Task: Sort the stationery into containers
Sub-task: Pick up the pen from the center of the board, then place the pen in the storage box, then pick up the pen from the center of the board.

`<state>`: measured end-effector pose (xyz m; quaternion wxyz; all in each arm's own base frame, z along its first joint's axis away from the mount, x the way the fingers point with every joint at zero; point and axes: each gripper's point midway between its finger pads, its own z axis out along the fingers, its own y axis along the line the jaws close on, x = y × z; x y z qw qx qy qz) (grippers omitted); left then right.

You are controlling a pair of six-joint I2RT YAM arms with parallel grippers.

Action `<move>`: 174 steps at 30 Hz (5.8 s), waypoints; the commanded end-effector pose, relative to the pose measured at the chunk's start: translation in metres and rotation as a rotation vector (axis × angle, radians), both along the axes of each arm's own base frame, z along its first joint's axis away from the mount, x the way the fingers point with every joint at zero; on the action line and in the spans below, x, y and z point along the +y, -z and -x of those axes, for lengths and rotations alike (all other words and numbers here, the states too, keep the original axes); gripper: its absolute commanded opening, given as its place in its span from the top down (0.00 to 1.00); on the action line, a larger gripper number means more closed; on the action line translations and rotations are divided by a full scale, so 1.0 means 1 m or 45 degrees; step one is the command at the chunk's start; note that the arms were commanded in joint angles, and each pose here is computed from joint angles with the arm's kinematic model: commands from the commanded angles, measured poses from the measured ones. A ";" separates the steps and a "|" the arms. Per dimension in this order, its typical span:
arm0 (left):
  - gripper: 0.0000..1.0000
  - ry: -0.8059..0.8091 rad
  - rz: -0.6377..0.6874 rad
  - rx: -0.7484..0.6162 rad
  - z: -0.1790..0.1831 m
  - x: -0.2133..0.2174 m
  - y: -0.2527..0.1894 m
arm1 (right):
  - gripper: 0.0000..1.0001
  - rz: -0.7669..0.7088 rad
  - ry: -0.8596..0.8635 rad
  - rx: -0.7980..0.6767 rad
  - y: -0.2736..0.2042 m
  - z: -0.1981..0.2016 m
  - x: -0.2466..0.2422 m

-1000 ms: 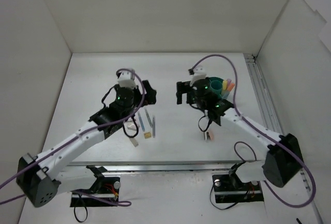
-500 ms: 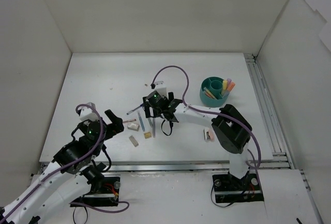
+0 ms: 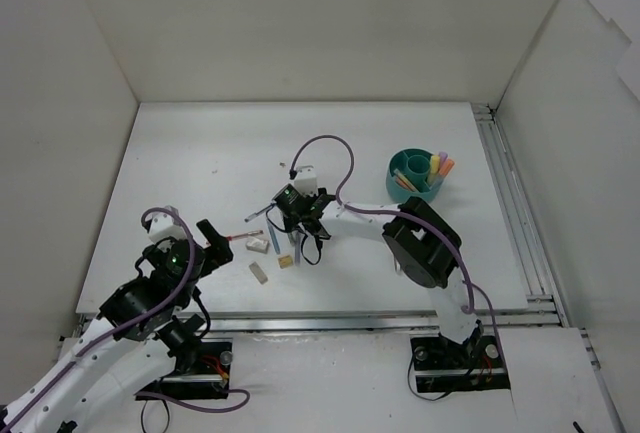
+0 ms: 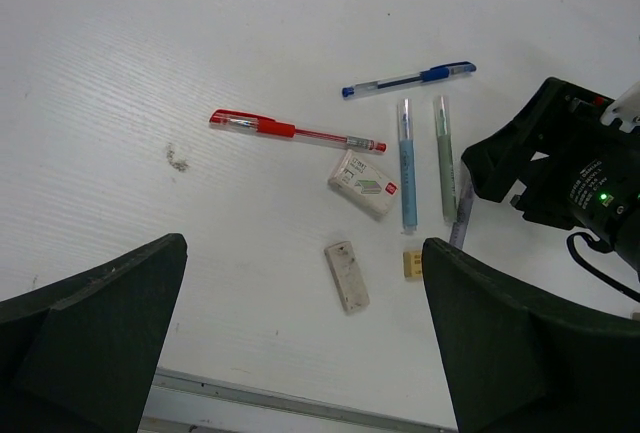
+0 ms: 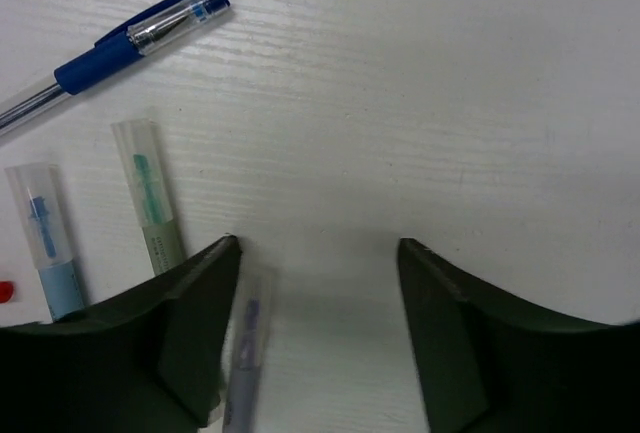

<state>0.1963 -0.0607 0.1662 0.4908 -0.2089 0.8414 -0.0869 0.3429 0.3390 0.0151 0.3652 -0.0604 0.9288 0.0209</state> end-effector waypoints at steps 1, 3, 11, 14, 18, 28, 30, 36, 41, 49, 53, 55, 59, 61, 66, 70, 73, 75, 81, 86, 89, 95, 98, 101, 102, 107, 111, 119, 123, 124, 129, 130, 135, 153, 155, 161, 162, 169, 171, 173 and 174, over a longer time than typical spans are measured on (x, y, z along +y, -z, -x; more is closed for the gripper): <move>0.00 -0.054 0.009 -0.037 -0.003 0.006 -0.009 | 0.45 0.022 0.015 0.001 -0.004 0.006 0.000; 0.00 -0.055 0.013 -0.040 -0.003 0.006 -0.009 | 0.74 0.026 0.021 0.023 0.000 0.014 -0.006; 0.00 -0.019 0.036 -0.050 -0.009 -0.004 -0.011 | 0.54 0.004 0.027 0.031 -0.012 0.027 -0.020; 0.00 -0.008 0.028 -0.032 -0.011 -0.008 -0.011 | 0.52 0.019 0.038 0.061 -0.010 0.033 -0.025; 0.00 0.011 0.018 -0.014 -0.013 -0.012 -0.011 | 0.61 0.017 0.026 0.113 -0.010 0.047 -0.028; 0.00 0.068 0.009 -0.007 -0.017 -0.021 -0.012 | 1.00 -0.063 0.077 0.203 -0.004 0.063 -0.021; 0.00 0.077 -0.005 -0.005 -0.017 -0.021 -0.011 | 1.00 -0.053 0.116 0.168 -0.005 0.059 -0.026; 0.00 0.085 0.005 -0.030 -0.018 -0.022 -0.017 | 1.00 -0.078 0.121 -0.060 -0.055 0.030 -0.024; 0.00 0.113 0.020 -0.059 -0.020 -0.027 -0.023 | 1.00 -0.305 -0.040 -0.491 -0.156 -0.012 -0.032; 0.00 0.128 0.037 -0.071 -0.035 -0.040 -0.028 | 1.00 -0.058 -0.392 -1.053 -0.244 -0.048 -0.128; 0.00 0.121 0.026 -0.070 -0.044 -0.044 -0.030 | 1.00 -0.031 -0.436 -1.088 -0.246 -0.072 -0.168; 0.00 0.135 0.026 -0.069 -0.050 -0.050 -0.031 | 1.00 -0.025 -0.474 -1.076 -0.240 -0.085 -0.185; 0.00 0.145 0.024 -0.051 -0.060 -0.057 -0.031 | 1.00 0.039 -0.565 -1.090 -0.238 -0.090 -0.209; 0.00 0.146 0.023 -0.033 -0.065 -0.060 -0.028 | 1.00 0.075 -0.650 -1.098 -0.233 -0.086 -0.211; 0.00 0.187 0.057 -0.043 -0.073 -0.072 -0.027 | 1.00 0.024 -0.750 -1.087 -0.226 -0.082 -0.225; 0.00 0.204 0.052 -0.036 -0.075 -0.075 -0.027 | 0.99 0.046 -0.788 -1.038 -0.204 -0.087 -0.227; 0.00 0.198 0.056 -0.039 -0.074 -0.074 -0.026 | 0.98 0.054 -0.786 -1.039 -0.204 -0.092 -0.234; 0.00 0.187 0.066 -0.055 -0.074 -0.071 -0.026 | 0.98 0.039 -0.814 -1.053 -0.210 -0.095 -0.231; 0.00 0.176 0.082 -0.076 -0.073 -0.069 -0.025 | 0.96 0.018 -0.936 -1.069 -0.210 -0.098 -0.221; 0.00 0.149 0.074 -0.079 -0.071 -0.063 -0.026 | 0.92 0.008 -0.979 -1.053 -0.200 -0.094 -0.221; 0.00 0.143 0.076 -0.086 -0.070 -0.062 -0.026 | 0.91 0.007 -0.968 -1.034 -0.194 -0.093 -0.226; 0.00 0.127 0.080 -0.080 -0.071 -0.061 -0.023 | 0.77 -0.050 -0.984 -1.015 -0.190 -0.085 -0.225; 0.00 0.126 0.081 -0.079 -0.072 -0.062 -0.022 | 0.74 -0.044 -0.934 -1.002 -0.187 -0.086 -0.240; 0.00 0.126 0.081 -0.079 -0.073 -0.063 -0.023 | 0.65 -0.072 -0.934 -0.989 -0.185 -0.083 -0.240; 0.00 0.130 0.076 -0.075 -0.073 -0.063 -0.022 | 0.62 -0.079 -0.935 -0.987 -0.185 -0.082 -0.239; 0.00 0.154 0.076 -0.084 -0.076 -0.068 -0.027 | 0.46 -0.083 -0.918 -1.055 -0.212 -0.071 -0.239; 0.00 0.201 0.055 -0.066 -0.088 -0.081 -0.029 | 0.02 -0.134 -0.798 -1.129 -0.252 -0.060 -0.242; 0.00 0.368 -0.011 0.099 -0.136 -0.130 -0.006 | 0.02 -0.392 -0.245 -1.258 -0.314 -0.021 -0.268; 0.00 0.487 0.034 0.172 -0.150 -0.162 0.001 | 0.02 -0.426 -0.143 -1.246 -0.309 -0.004 -0.276; 0.00 0.506 0.044 0.218 -0.150 -0.168 0.013 | 0.02 -0.418 -0.092 -1.248 -0.312 -0.002 -0.283; 0.00 0.480 0.061 0.292 -0.165 -0.181 0.030 | 0.02 -0.410 0.045 -1.024 -0.289 -0.006 -0.293; 0.00 0.492 0.043 0.340 -0.165 -0.187 0.044 | 0.02 -0.409 0.048 -1.017 -0.292 -0.007 -0.293; 0.08 0.456 -0.011 0.462 -0.171 -0.193 0.069 | 0.02 -0.393 0.099 -0.980 -0.282 -0.008 -0.299; 0.24 0.323 -0.104 0.557 -0.176 -0.187 0.106 | 0.02 -0.322 0.147 -0.957 -0.274 -0.008 -0.309; 0.32 0.323 -0.104 0.557 -0.178 -0.188 0.107 | 0.02 -0.320 0.151 -0.958 -0.274 -0.008 -0.310; 0.76 0.337 -0.113 0.561 -0.179 -0.190 0.113 | 0.02 -0.323 0.157 -0.954 -0.273 -0.006 -0.310; 0.80 0.345 -0.115 0.560 -0.178 -0.190 0.115 | 0.02 -0.327 0.155 -0.953 -0.273 -0.006 -0.310; 1.00 0.415 -0.116 0.494 -0.183 -0.200 0.102 | 0.02 -0.367 0.137 -0.953 -0.274 0.003 -0.304; 1.00 0.452 -0.118 0.476 -0.182 -0.207 0.099 | 0.02 -0.373 0.136 -0.961 -0.277 0.007 -0.305; 1.00 0.575 -0.112 0.410 -0.187 -0.220 0.088 | 0.02 -0.385 0.136 -0.979 -0.280 0.014 -0.304; 1.00 0.678 -0.117 0.375 -0.184 -0.231 0.084 | 0.02 -0.392 0.136 -0.994 -0.282 0.015 -0.304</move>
